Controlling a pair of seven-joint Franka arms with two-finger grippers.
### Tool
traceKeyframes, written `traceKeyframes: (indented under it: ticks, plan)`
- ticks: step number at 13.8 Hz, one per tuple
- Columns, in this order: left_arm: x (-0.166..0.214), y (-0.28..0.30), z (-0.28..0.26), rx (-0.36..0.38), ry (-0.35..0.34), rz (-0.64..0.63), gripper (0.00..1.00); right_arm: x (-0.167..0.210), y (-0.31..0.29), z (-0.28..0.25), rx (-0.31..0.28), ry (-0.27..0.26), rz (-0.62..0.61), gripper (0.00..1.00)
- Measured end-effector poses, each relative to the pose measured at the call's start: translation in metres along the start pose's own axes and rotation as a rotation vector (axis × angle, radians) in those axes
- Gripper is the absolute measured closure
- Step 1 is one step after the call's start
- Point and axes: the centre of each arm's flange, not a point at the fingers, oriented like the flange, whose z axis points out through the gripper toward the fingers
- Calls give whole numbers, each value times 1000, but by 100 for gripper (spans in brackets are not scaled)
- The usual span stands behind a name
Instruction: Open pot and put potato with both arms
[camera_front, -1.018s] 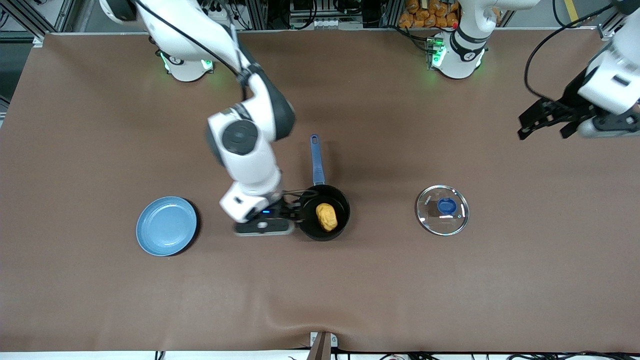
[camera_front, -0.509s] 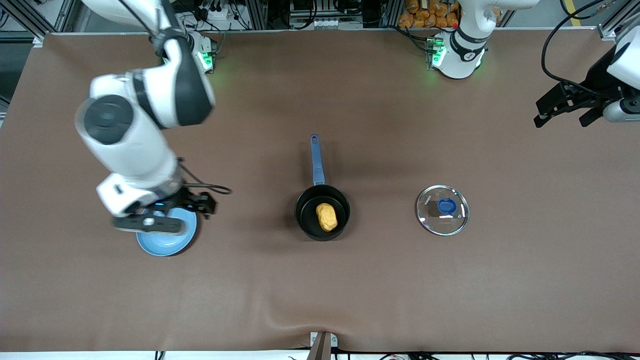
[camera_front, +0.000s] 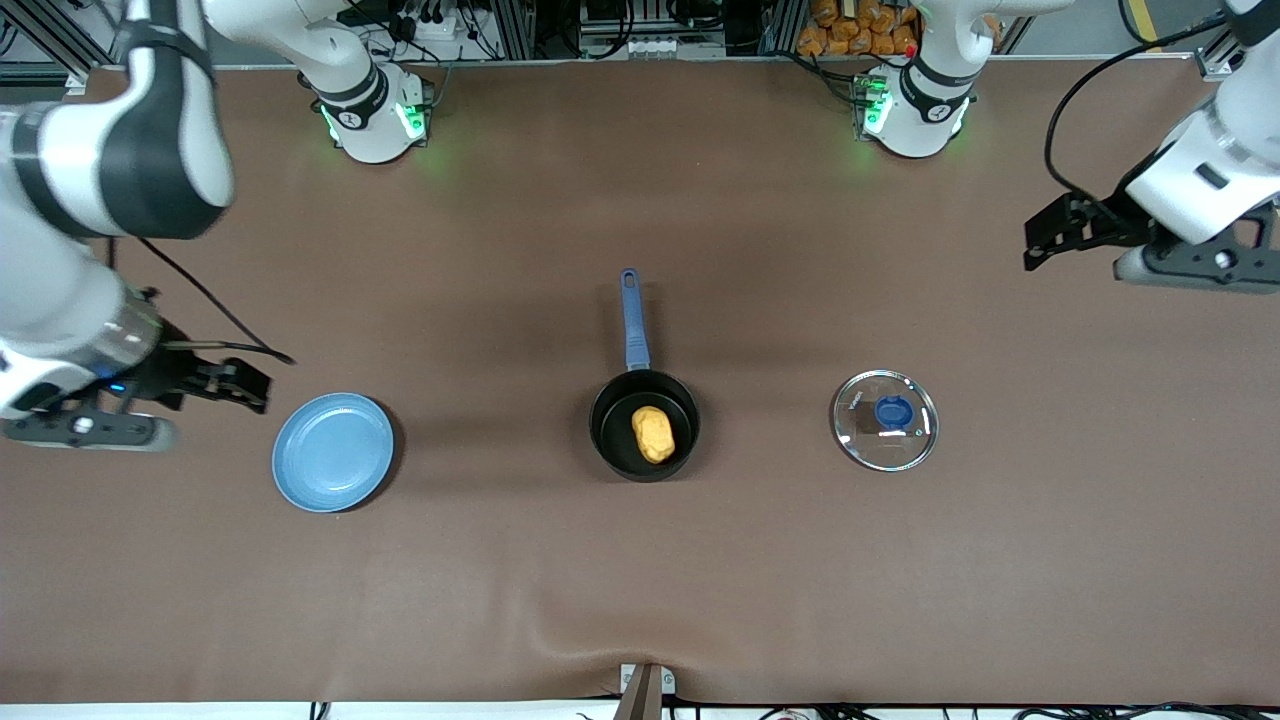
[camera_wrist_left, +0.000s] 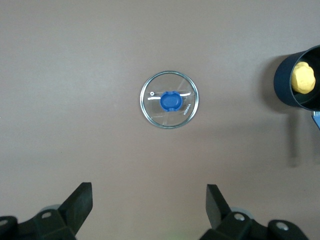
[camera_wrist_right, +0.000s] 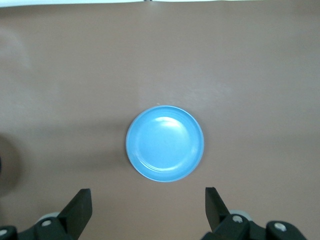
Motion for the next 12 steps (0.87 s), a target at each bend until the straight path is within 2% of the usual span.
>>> traceKeyframes:
  ticks: [2, 5, 12]
  plan:
    - [4, -2, 2, -1, -3, -13, 0, -4, 33, -6, 8, -8, -9, 0]
    - [4, -3, -1, -2, 3, -97, 0, -7, 59, -12, 13, -1, -23, 0]
    - [4, -3, -2, -2, 4, -109, 0, -7, 69, -12, 14, 1, -22, 0]
